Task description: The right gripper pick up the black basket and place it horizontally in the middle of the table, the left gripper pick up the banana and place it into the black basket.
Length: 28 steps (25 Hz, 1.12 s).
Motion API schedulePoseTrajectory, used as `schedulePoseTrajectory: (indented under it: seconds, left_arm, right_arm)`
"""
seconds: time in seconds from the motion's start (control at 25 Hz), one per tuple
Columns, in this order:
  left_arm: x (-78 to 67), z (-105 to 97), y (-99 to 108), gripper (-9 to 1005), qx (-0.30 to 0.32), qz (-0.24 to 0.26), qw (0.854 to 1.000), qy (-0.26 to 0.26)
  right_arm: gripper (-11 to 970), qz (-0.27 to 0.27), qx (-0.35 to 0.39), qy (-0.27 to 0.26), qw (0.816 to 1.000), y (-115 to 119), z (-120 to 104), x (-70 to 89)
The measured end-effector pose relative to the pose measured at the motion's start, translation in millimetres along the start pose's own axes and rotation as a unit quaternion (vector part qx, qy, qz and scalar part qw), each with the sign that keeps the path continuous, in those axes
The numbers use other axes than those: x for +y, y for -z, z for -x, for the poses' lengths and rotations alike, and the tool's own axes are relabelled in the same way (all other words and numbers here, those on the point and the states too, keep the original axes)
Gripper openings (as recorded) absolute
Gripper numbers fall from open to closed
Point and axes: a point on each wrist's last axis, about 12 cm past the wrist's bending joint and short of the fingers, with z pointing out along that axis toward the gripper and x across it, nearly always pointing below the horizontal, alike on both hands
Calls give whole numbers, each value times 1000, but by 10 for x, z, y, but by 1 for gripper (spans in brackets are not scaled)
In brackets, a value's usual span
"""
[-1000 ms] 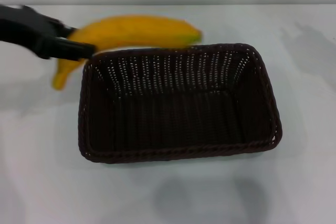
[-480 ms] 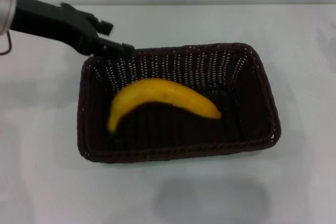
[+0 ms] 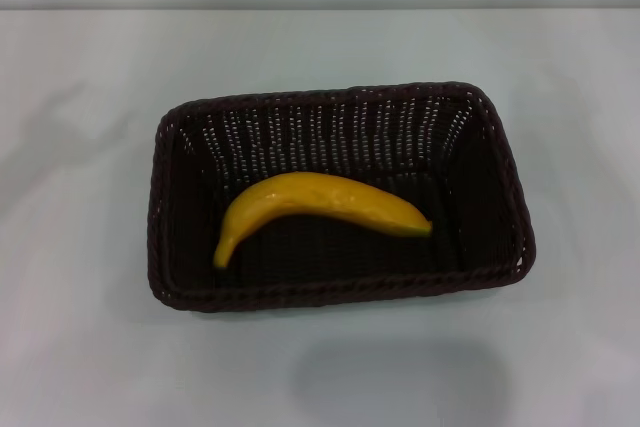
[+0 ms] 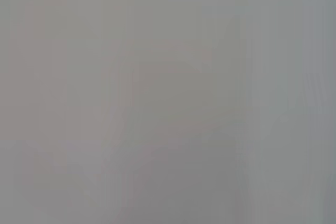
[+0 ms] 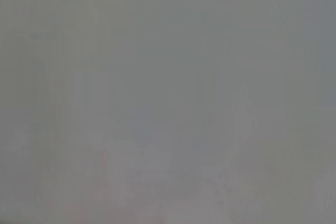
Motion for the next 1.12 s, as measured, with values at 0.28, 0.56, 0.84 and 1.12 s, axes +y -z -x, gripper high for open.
schedulePoseTrajectory:
  seconds: [0.28,0.56,0.84,1.12]
  left_arm:
    - [44,-668,653,874,-104,91,990,26]
    - [-131,-1300,825,874,-141,146,979,-4]
    - [-174,-1655,908,874,-140,224,964,22]
    - [-135,-1696,831,874,-157,251,955,31]
  right_arm:
    - [382,37,-108,-22,993,238,-413,-187]
    - [382,26,-273,-40,961,561,-936,-142]
    - [382,-12,-242,-27,970,476,-1151,-10]
    - [382,-50,-175,-53,982,326,-1311,-46]
